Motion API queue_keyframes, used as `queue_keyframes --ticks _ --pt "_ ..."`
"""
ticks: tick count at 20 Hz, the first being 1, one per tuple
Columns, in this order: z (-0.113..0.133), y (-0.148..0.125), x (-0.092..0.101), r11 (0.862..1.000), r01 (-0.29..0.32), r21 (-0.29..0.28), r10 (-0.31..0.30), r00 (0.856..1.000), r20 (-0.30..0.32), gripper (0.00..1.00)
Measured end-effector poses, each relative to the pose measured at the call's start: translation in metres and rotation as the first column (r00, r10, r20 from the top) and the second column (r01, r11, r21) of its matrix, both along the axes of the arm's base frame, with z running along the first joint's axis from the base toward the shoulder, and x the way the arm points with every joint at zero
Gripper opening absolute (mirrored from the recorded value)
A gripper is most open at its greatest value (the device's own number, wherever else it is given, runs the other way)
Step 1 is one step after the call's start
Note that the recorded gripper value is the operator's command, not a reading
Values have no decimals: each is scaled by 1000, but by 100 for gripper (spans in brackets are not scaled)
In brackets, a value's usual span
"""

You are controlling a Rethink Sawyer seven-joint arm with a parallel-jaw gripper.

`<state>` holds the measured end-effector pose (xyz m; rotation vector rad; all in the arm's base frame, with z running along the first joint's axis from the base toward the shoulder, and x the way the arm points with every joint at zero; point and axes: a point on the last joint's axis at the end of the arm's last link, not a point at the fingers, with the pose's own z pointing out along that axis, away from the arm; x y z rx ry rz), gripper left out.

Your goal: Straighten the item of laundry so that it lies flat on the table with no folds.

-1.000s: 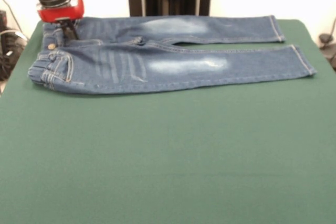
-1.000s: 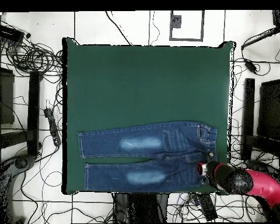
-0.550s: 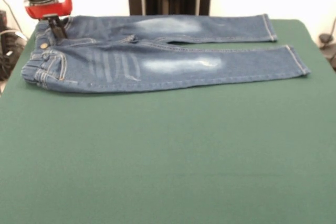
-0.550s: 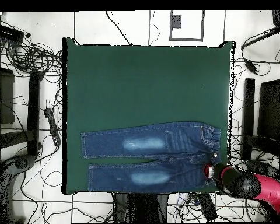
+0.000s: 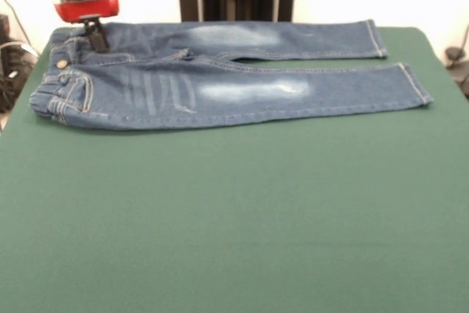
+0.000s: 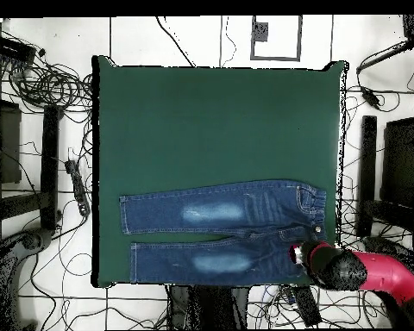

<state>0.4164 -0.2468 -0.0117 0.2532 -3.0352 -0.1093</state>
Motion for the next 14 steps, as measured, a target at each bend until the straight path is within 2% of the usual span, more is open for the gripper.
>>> queue_keyframes --ticks 4,8,14 --pt "5 30 9 998 -70 -2 70 998 3 0" --pt "8 79 18 987 -158 14 158 987 27 0" --pt "7 134 10 972 -229 47 225 971 78 0"
